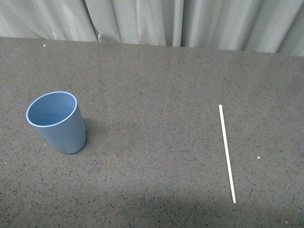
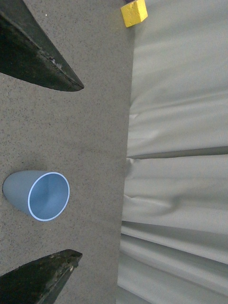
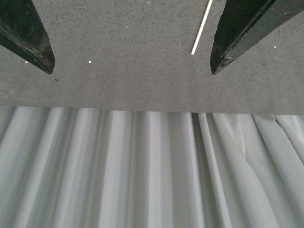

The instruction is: Transfer chopsticks to blue cup

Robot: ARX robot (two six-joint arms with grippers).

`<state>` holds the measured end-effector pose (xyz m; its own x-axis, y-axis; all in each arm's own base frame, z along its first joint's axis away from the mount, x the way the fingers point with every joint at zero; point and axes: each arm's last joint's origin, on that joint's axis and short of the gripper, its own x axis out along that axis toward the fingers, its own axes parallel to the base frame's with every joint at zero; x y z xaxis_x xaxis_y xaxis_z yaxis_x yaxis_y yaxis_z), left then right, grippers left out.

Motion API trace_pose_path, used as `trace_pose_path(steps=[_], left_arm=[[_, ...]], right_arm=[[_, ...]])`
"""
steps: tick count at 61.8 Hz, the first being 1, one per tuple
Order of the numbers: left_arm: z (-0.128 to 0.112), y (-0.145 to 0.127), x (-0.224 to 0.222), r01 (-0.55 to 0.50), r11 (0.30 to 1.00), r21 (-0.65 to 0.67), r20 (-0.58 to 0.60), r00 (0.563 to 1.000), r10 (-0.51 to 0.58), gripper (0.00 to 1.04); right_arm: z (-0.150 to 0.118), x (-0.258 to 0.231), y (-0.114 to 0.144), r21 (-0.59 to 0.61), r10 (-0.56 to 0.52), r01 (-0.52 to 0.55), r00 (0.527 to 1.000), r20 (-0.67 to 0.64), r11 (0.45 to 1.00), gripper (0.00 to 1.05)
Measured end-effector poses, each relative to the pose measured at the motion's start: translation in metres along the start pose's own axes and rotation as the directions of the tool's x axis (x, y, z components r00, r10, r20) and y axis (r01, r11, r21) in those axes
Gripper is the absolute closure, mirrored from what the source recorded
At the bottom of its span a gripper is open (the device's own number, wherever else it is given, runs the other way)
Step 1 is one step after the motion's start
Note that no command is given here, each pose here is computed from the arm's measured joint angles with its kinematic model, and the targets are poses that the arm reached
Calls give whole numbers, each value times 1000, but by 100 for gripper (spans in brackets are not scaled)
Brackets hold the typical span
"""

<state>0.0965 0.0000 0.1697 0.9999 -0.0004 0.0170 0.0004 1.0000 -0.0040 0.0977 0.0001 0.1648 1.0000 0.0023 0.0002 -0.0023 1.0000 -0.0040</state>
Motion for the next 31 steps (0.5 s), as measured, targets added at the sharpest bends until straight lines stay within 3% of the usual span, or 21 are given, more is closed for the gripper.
trace_pose_path(steps=[31], left_arm=[[0,0,0,0,1000,0,0,1000,0,7]], right_arm=[[0,0,0,0,0,0,1000,0,1000,9]])
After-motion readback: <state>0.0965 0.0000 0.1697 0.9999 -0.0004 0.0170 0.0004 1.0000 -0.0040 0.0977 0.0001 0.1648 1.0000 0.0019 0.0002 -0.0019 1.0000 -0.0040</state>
